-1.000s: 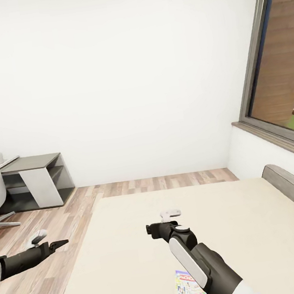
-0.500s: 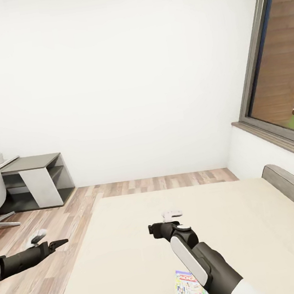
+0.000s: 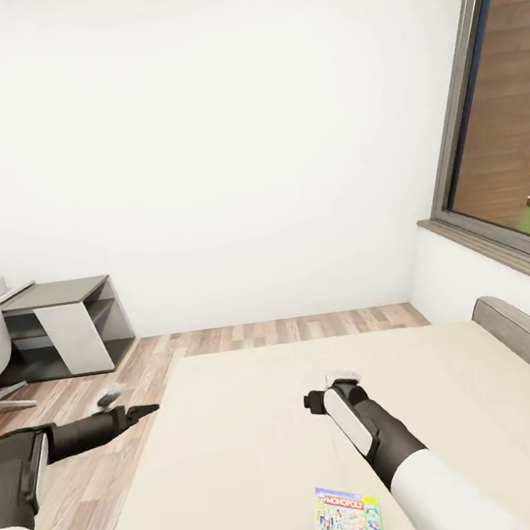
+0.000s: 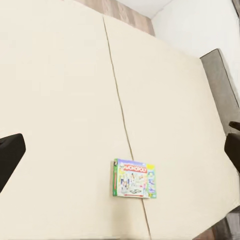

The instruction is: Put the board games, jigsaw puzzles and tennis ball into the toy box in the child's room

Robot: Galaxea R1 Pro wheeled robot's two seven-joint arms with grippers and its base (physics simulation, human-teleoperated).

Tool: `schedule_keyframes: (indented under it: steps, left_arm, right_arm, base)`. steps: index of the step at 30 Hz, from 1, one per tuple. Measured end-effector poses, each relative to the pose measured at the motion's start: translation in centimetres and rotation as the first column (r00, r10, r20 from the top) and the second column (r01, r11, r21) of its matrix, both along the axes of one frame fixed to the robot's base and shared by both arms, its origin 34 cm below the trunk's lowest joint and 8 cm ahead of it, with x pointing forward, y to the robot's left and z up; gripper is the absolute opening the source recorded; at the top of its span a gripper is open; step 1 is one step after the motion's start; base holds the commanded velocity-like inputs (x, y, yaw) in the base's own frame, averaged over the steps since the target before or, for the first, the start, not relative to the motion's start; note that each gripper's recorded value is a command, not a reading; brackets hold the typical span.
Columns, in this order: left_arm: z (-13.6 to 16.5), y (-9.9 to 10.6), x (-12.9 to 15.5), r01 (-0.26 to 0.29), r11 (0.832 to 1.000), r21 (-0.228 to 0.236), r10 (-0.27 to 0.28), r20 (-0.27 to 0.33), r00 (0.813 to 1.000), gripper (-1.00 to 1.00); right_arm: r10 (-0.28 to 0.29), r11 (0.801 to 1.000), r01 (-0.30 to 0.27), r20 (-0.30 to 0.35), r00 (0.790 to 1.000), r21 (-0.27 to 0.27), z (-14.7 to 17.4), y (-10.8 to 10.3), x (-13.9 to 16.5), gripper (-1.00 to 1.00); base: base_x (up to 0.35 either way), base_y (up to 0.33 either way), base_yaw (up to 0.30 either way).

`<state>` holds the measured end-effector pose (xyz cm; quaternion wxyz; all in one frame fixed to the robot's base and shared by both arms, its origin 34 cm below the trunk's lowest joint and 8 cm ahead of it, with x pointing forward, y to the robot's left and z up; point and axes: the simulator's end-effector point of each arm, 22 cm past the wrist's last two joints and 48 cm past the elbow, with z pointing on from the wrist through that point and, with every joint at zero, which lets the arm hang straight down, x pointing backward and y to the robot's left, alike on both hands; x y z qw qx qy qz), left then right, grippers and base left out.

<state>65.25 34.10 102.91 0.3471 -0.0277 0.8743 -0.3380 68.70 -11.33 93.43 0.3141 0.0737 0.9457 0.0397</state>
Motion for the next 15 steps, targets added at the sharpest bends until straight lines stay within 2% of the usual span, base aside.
schedule_keyframes:
  steps: [2,3,6,7,11,15]
  left_arm:
    - [-1.2,-1.0,0.4,0.002,0.999,0.052,-0.001,-0.018,1.0,1.0]
    - [-1.7,-0.8,0.6,-0.011,0.996,0.084,0.013,-0.024,1.0,1.0]
    - [-2.4,-0.2,0.9,-0.035,0.991,0.129,0.039,-0.032,0.999,1.0]
    - [-2.7,0.1,1.0,-0.047,0.987,0.151,0.053,-0.035,0.998,1.0]
    - [-3.1,0.8,1.2,-0.068,0.981,0.183,0.076,-0.039,0.996,1.0]
    - [-3.2,1.0,1.2,-0.073,0.979,0.189,0.082,-0.041,0.996,1.0]
  right_arm:
    - [-0.004,1.0,0.004,-0.005,1.0,-0.007,0.0,-0.3,0.2,1.0]
    - [-0.005,1.0,0.005,-0.008,1.0,-0.008,0.0,-0.3,0.2,1.0]
    - [-0.005,1.0,0.005,-0.012,1.0,-0.001,0.0,-0.3,0.2,1.0]
    - [-0.011,1.0,0.011,-0.013,1.0,-0.005,-0.1,-0.9,0.3,1.0]
    - [-0.024,1.0,0.024,-0.009,1.0,-0.011,-0.1,-2.2,0.6,1.0]
    - [-0.027,1.0,0.027,-0.009,1.0,-0.014,-0.1,-2.4,0.6,1.0]
  base:
    - [0.0,0.0,0.0]
    - [0.0,0.0,0.0]
    - [0.0,0.0,0.0]
    - [0.0,0.0,0.0]
    - [0.0,0.0,0.0]
    - [0.0,0.0,0.0]
